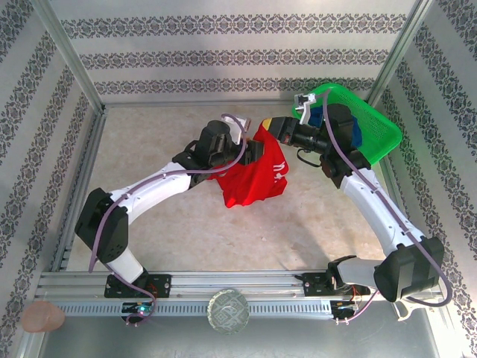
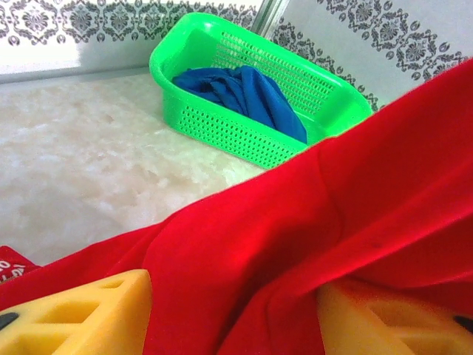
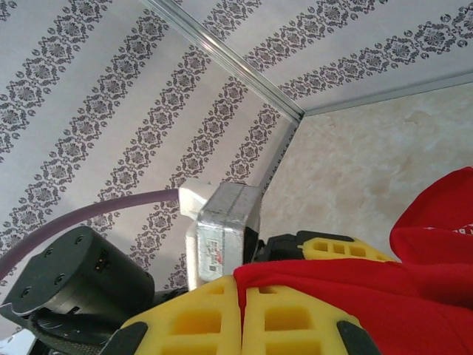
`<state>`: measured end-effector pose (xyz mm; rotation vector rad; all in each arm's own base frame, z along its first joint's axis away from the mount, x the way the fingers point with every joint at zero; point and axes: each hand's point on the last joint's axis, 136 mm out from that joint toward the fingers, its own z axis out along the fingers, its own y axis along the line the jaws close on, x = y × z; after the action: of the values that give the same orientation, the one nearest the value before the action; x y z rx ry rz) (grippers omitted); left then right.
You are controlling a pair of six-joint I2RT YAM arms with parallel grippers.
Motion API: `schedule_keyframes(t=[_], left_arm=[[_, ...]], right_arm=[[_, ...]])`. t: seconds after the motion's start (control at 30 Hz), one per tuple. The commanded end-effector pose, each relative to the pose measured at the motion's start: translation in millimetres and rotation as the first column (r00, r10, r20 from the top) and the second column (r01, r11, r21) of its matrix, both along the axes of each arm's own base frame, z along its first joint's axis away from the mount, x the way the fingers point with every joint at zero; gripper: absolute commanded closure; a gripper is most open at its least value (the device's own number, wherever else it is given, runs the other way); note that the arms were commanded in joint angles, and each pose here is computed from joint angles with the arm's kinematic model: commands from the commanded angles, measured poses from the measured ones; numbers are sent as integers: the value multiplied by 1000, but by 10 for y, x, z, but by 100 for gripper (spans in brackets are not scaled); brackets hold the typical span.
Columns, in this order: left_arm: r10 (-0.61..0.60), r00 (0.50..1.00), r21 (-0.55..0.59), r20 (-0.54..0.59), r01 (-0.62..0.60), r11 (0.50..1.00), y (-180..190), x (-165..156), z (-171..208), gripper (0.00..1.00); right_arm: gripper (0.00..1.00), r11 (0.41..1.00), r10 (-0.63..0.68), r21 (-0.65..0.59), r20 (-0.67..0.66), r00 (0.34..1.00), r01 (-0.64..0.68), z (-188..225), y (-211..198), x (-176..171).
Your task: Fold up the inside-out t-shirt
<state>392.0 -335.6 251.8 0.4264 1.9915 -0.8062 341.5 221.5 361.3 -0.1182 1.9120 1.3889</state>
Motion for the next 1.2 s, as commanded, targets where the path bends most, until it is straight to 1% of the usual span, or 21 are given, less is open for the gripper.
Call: schedule_keyframes(t=[0.0, 0.03, 0.1, 0.13, 0.17, 0.27, 0.4, 0.43, 0.5, 0.53, 0.57, 0.7, 0.8, 0.9, 1.03, 1.17], left_arm=[[-31, 1000, 2, -8, 31, 1000, -51, 28, -56, 49], [-38, 999, 6, -12, 38, 999, -64, 25, -86, 60], [-68, 997, -15, -24, 67, 998, -72, 37, -82, 84], [-91, 995, -34, -32, 90, 995, -69, 32, -53, 93], [-117, 992, -61, -47, 114, 992, -35, 29, -9, 100], [-223, 973, -173, -66, 209, 963, 92, -71, 232, 100], [-314, 948, -312, -55, 282, 907, 310, -233, 576, 100], [-333, 942, -342, -47, 298, 891, 343, -266, 652, 100], [-378, 925, -403, -29, 335, 851, 369, -337, 792, 100], [-394, 919, -433, -17, 348, 831, 378, -354, 855, 100], [-403, 915, -455, -9, 354, 817, 385, -366, 887, 100], [-417, 909, -532, 6, 356, 768, 418, -341, 968, 100], [-421, 907, -580, 17, 352, 735, 453, -296, 1019, 100], [-419, 908, -602, 14, 342, 721, 482, -257, 1032, 100], [-409, 913, -604, 9, 331, 725, 494, -243, 1042, 100], [-407, 913, -611, 9, 327, 721, 497, -246, 1066, 100]], right_arm=[[100, 1000, 16, 23, 43, 999, -17, 131, 39, -38], [100, 1000, 10, 24, 42, 999, -11, 127, 20, -29], [100, 1000, -12, 24, 31, 999, 12, 81, -62, 15], [100, 999, -27, 24, 23, 999, 27, 51, -112, 47], [100, 999, -47, 22, 14, 999, 47, 8, -176, 93], [100, 995, -104, 0, -25, 994, 104, -198, -344, 291], [100, 983, -176, -67, -98, 980, 170, -674, -475, 666], [88, 982, -182, -74, -109, 977, 174, -772, -476, 745], [55, 982, -178, -82, -131, 975, 168, -910, -450, 819], [45, 982, -178, -88, -135, 975, 167, -954, -445, 813], [40, 981, -181, -92, -129, 975, 170, -959, -451, 780], [37, 973, -206, -123, -74, 976, 196, -882, -498, 460], [31, 964, -214, -167, -22, 977, 207, -865, -440, 188], [26, 953, -208, -219, 20, 978, 207, -923, -325, 27], [24, 940, -206, -272, 29, 978, 206, -1040, -188, 30], [22, 922, -217, -324, 21, 976, 212, -1204, -73, 165]])
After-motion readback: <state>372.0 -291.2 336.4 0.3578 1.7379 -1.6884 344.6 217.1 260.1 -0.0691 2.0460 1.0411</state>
